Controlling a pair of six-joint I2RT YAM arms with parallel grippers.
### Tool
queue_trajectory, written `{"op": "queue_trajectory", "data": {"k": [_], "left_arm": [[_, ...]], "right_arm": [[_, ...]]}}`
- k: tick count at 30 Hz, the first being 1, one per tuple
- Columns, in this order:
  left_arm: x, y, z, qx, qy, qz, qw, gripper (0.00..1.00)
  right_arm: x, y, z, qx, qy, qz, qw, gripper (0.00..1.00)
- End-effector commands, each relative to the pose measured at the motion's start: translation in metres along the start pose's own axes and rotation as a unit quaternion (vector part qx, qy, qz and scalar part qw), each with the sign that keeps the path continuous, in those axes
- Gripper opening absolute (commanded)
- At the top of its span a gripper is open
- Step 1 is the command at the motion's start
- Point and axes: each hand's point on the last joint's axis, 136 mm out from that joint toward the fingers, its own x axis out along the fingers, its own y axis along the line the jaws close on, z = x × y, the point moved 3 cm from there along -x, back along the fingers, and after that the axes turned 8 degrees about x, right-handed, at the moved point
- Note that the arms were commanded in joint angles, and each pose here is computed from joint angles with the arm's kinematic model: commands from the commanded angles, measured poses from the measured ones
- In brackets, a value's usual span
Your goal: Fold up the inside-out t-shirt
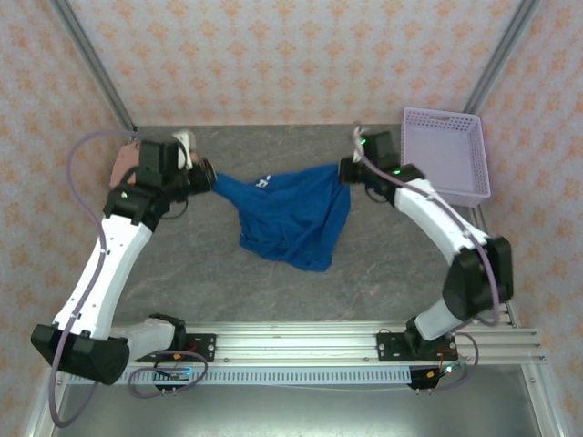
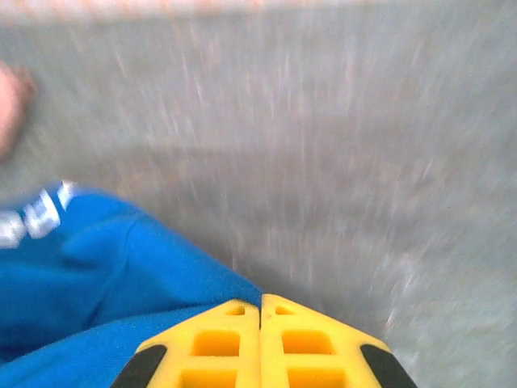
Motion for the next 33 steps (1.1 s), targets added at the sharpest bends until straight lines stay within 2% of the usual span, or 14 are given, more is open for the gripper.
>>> {"op": "queue_trajectory", "data": {"k": [1,5,8,11,12,15,17,19,20,23,26,33], "left_arm": [[-0.046,-0.011,0.087,-0.013,-0.136,-0.001,0.991,0.0],[-0.094,-0.031,0.134,-0.002,-0.21,-0.033,0.977,0.0],[-0.111,-0.04,0.132,0.024,-0.214,-0.052,0.975,0.0],[-0.092,-0.037,0.091,0.038,-0.161,-0.076,0.983,0.0],[-0.079,-0.033,0.069,0.038,-0.13,-0.084,0.987,0.0],[-0.036,-0.016,-0.004,0.03,-0.03,-0.101,0.994,0.0],[-0.01,-0.005,-0.048,0.004,0.025,-0.107,0.994,0.0],[0.01,0.004,-0.08,-0.028,0.071,-0.109,0.991,0.0],[0.017,0.007,-0.094,-0.04,0.094,-0.108,0.989,0.0],[0.03,0.02,-0.127,-0.065,0.142,-0.085,0.984,0.0],[0.038,0.03,-0.148,-0.083,0.162,-0.065,0.981,0.0],[0.047,0.049,-0.169,-0.105,0.179,-0.014,0.978,0.0]], "right_arm": [[-0.096,0.032,0.081,-0.043,-0.152,0.03,0.987,0.0],[-0.159,0.056,0.095,-0.065,-0.21,0.09,0.971,0.0],[-0.183,0.059,0.068,-0.076,-0.212,0.122,0.967,0.0],[-0.176,0.044,0.018,-0.058,-0.165,0.128,0.976,0.01],[-0.166,0.035,-0.005,-0.042,-0.135,0.119,0.983,0.04],[-0.124,0.005,-0.084,0.028,-0.026,0.094,0.995,0.23],[-0.094,-0.006,-0.14,0.08,0.05,0.089,0.992,0.34],[-0.074,-0.009,-0.185,0.102,0.099,0.083,0.986,0.43],[-0.068,-0.009,-0.195,0.099,0.106,0.077,0.986,0.47],[-0.061,-0.006,-0.19,0.081,0.095,0.068,0.99,0.55],[-0.046,0.002,-0.169,0.054,0.085,0.061,0.993,0.58],[0.031,0.026,-0.151,-0.043,0.137,0.005,0.99,0.66]]}}
